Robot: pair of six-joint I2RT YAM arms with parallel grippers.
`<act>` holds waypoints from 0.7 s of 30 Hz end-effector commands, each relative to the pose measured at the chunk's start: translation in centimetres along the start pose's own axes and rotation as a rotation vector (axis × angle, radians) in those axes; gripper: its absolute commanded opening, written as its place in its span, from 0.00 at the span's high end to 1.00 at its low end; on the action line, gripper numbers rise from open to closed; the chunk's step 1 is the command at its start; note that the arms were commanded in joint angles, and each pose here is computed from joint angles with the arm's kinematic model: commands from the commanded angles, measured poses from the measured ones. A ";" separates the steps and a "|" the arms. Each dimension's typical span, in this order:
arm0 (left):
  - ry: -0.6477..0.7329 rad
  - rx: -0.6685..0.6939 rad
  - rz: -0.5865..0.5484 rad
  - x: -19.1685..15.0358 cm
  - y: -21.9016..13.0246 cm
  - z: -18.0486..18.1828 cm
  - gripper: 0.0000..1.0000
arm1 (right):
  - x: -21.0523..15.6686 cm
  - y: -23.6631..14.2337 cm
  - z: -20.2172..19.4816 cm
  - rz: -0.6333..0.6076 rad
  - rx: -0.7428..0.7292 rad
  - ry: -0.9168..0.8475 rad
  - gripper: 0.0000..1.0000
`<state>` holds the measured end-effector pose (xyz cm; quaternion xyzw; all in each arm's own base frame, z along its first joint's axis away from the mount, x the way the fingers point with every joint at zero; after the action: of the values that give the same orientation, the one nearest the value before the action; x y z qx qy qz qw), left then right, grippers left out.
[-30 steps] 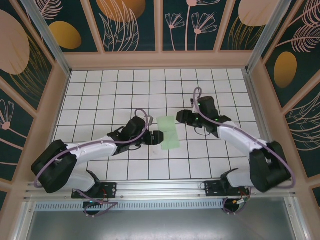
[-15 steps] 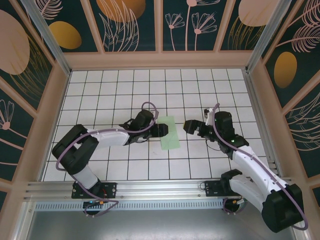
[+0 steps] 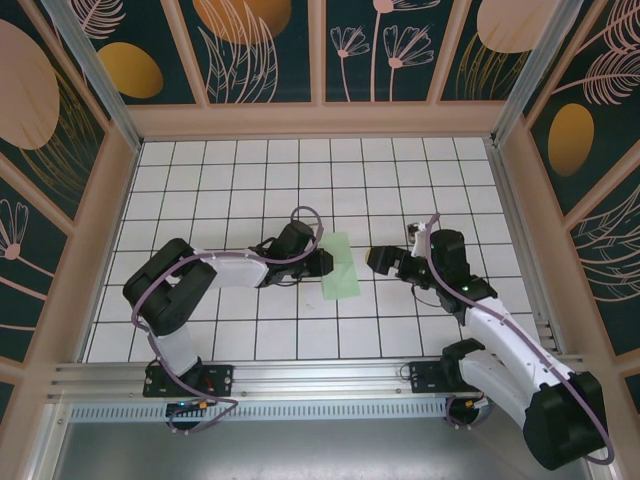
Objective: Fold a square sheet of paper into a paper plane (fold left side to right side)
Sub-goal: Turn over the paper at the center of the table.
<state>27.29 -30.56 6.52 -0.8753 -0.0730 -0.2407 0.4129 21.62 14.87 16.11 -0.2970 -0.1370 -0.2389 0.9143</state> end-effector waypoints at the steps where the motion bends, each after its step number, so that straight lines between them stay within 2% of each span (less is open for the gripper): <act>1: 0.018 -0.016 -0.061 1.1 -1.4 -0.6 0.85 | -0.3 0.5 1.0 0.035 0.114 0.024 0.01; 8: 0.028 -0.039 -0.128 1.8 -3.7 -1.5 0.90 | -0.7 2.9 0.4 0.131 0.160 0.110 0.19; 21: 0.022 -0.038 -0.144 1.7 -4.3 -1.4 0.89 | -1.3 7.9 -1.1 0.233 0.152 0.225 0.29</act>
<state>26.55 -29.20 10.18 -0.8732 -0.1103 -0.2722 0.3890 24.02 19.22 10.51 -0.2382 -0.0103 -0.1596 0.9580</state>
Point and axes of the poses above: each hand's point on the last joint's axis, 136 mm out from that joint toward the fingers, its own y axis out along the fingers, its own z axis along the line the jaws close on, x = y × z, the point moved 4 cm from there along -y, back along the fingers, and after that the axes turned 9 degrees about y, right-handed, at the moved point
